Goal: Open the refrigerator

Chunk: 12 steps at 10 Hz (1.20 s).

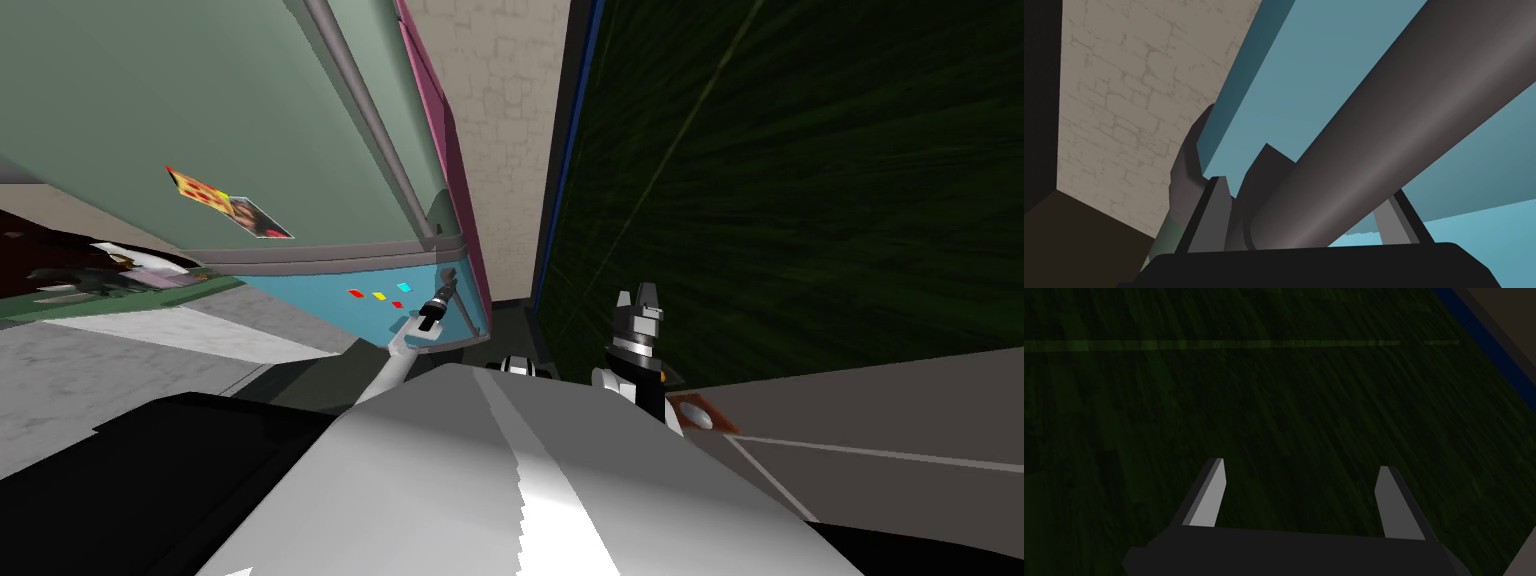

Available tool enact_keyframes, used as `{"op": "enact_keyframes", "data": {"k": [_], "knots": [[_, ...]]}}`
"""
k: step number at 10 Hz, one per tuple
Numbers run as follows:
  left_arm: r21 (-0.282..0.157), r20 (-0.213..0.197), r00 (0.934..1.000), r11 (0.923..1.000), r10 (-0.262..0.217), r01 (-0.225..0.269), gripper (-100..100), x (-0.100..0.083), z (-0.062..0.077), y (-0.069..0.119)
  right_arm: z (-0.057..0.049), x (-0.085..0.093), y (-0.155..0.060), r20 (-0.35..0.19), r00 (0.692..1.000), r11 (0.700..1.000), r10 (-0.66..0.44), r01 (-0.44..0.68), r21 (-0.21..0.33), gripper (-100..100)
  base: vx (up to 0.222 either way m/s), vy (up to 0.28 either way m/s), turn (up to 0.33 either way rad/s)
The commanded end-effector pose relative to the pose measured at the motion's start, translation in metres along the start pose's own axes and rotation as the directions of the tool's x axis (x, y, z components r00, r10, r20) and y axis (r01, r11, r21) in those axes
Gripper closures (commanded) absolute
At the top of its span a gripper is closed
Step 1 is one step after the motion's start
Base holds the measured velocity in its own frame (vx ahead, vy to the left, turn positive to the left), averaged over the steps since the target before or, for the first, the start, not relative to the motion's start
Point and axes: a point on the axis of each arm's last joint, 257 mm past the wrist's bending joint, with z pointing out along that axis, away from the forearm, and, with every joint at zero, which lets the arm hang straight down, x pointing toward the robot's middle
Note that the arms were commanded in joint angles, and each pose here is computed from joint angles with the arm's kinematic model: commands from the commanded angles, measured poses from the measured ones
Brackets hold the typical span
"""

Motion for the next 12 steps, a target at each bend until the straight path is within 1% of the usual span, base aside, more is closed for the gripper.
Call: {"op": "enact_keyframes", "data": {"k": [1, 2, 4, 5, 6, 7, 8, 9, 10, 11, 12], "knots": [[0.04, -0.025, 0.9997, 0.9992, -0.001, 0.002, 100, 0.009, -0.012, -0.016, 0.0, 0.0, 0.0, 0.0, 1.0, 1.0, 0.0, 0.0, 0.0, 0, 0.148, -0.029, 0.138], [0.069, -0.044, 0.999, 0.9976, -0.001, 0.004, 100, 0.017, -0.022, -0.027, 0.0, 0.0, 0.0, 0.0, 1.0, 1.0, 0.0, 0.0, 0.0, 0, 0.13, -0.021, 0.23], [0.125, -0.082, 0.9966, 0.992, -0.006, 0.016, 100, 0.033, -0.042, -0.051, 0.0, 0.0, 0.0, 0.0, 1.0, 1.0, 0.0, 0.0, 0.0, 0, 0.158, 0.002, 0.335], [0.124, -0.084, 0.9964, 0.9922, -0.005, 0.016, 100, 0.034, -0.044, -0.05, 0.0, 0.0, 0.0, 0.0, 1.0, 1.0, 0.0, 0.0, 0.0, 0, 0.122, -0.013, 0.117], [0.15, -0.104, 0.9945, 0.9883, -0.009, 0.025, 100, 0.041, -0.056, -0.062, 0.0, 0.0, 0.0, 0.0, 1.0, 1.0, 0.0, 0.0, 0.0, 0, 0.107, 0.015, 0.226], [0.183, -0.118, 0.9928, 0.9824, -0.015, 0.037, 100, 0.046, -0.065, -0.077, 0.0, 0.0, 0.0, 0.0, 1.0, 1.0, 0.0, 0.0, 0.0, 0, 0.157, 0.012, 0.327], [0.205, -0.14, 0.9899, 0.9775, -0.022, 0.05, 100, 0.054, -0.078, -0.088, 0.0, 0.0, 0.0, 0.0, 1.0, 1.0, 0.0, 0.0, 0.0, 0, 0.195, -0.014, 0.342], [0.201, -0.143, 0.9894, 0.9784, -0.022, 0.05, 100, 0.055, -0.08, -0.086, 0.0, 0.0, 0.0, 0.0, 1.0, 1.0, 0.0, 0.0, 0.0, 0, 0.125, -0.025, 0.125], [0.231, -0.158, 0.9869, 0.9707, -0.03, 0.067, 100, 0.059, -0.091, -0.101, 0.0, 0.0, 0.0, 0.0, 1.0, 1.0, 0.0, 0.0, 0.0, 0, 0.106, -0.007, 0.208], [0.224, -0.139, 0.9902, 0.9736, -0.013, 0.044, 100, 0.051, -0.086, -0.097, 0.0, 0.0, 0.0, 0.0, 1.0, 1.0, 0.0, 0.0, 0.0, 0, 0.048, -0.008, 0.057], [0.223, -0.151, 0.9884, 0.9734, -0.017, 0.051, 100, 0.061, -0.075, -0.097, 0.0, 0.0, 0.0, 0.0, 1.0, 1.0, 0.0, 0.0, 0.0, 0, -0.172, 0.159, -0.282]]}}
